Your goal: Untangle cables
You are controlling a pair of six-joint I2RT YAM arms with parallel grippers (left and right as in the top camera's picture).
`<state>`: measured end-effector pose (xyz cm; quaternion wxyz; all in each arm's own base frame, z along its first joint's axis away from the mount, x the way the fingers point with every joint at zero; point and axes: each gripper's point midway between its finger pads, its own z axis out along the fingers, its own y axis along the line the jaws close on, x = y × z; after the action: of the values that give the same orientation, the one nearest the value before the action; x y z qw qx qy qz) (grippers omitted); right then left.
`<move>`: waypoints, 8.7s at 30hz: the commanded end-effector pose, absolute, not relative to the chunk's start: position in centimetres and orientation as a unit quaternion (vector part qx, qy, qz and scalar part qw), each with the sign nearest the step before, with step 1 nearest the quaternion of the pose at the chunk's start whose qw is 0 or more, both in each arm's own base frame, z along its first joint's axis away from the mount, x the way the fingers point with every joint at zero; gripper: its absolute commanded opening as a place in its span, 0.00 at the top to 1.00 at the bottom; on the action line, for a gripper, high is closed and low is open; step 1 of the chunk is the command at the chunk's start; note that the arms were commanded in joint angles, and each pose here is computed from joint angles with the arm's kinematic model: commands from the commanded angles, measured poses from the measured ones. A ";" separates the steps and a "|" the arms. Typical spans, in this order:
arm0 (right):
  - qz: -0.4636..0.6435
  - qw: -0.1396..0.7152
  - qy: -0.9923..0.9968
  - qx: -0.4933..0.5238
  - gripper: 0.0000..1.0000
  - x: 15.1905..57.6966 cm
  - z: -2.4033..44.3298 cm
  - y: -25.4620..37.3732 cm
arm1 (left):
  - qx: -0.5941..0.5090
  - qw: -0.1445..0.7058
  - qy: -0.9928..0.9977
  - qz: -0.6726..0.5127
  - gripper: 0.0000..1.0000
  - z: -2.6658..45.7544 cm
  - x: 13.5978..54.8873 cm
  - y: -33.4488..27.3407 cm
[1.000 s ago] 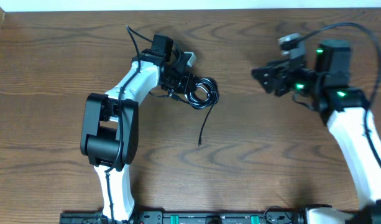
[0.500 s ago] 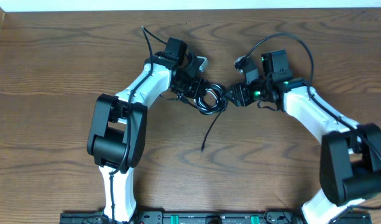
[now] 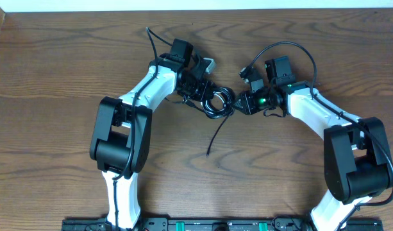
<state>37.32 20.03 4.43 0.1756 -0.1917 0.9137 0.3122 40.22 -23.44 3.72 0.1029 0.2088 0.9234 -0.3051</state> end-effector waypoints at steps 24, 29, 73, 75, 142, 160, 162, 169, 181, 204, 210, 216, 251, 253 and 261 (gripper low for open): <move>0.237 0.187 0.906 -0.296 0.75 37.1 2.9 19.1 | 0.224 0.091 0.907 -0.344 0.91 3.4 39.0 -26.1; 0.236 0.178 0.897 -0.328 0.79 36.2 2.0 20.7 | 0.225 0.091 0.907 -0.344 0.91 3.4 39.0 -26.1; 0.191 0.173 0.882 -0.395 0.71 37.5 4.6 21.6 | 0.204 0.083 0.932 -0.289 0.84 0.6 39.5 -25.0; 0.177 0.170 0.885 -0.396 0.73 37.8 3.7 21.5 | 0.200 0.083 0.935 -0.282 0.89 0.5 39.6 -24.9; 0.065 0.111 0.934 -0.334 0.99 37.4 0.9 16.9 | 0.172 0.077 0.944 -0.272 0.33 -0.8 40.1 -24.1; 0.117 0.169 0.932 -0.297 0.67 39.9 4.8 18.9 | 0.114 0.081 0.953 -0.269 0.22 1.5 41.4 -21.3; 0.133 0.178 0.929 -0.296 0.63 40.4 5.5 19.2 | 0.114 0.089 0.952 -0.269 0.02 3.0 41.4 -21.2; 0.208 0.206 0.908 -0.299 0.50 41.2 7.3 21.1 | 0.035 0.129 0.981 -0.141 0.01 6.5 42.0 -16.4; 0.224 0.274 0.892 -0.283 0.50 44.0 9.2 22.5 | -0.039 0.018 0.998 -0.044 0.57 2.1 36.3 -14.0; 0.252 0.240 0.916 -0.198 0.51 43.3 8.9 23.4 | 0.305 0.182 0.919 -0.169 0.59 1.9 42.4 -21.5; 0.221 0.231 0.939 -0.124 0.52 43.7 7.8 21.9 | 0.346 0.164 0.892 -0.240 0.52 3.2 40.5 -23.5; 0.205 0.226 0.948 -0.094 0.51 43.7 7.0 21.1 | 0.295 0.152 0.911 -0.243 0.22 4.3 40.4 -22.8; 0.245 0.212 0.946 -0.001 0.01 38.2 8.2 27.4 | -0.066 0.014 0.984 -0.166 0.19 6.0 37.0 -9.5; 0.242 0.220 0.945 -0.029 0.01 38.2 8.3 27.5 | -0.062 0.013 0.984 -0.165 0.30 5.4 36.9 -9.8; 0.195 0.235 0.945 -0.119 0.14 38.4 6.6 26.8 | -0.014 0.016 0.986 -0.166 0.39 4.2 36.2 -12.0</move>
<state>37.71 27.51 7.38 0.2194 -0.0758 0.9456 0.2281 36.64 -11.16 4.13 0.0131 -0.0419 0.9844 -0.1705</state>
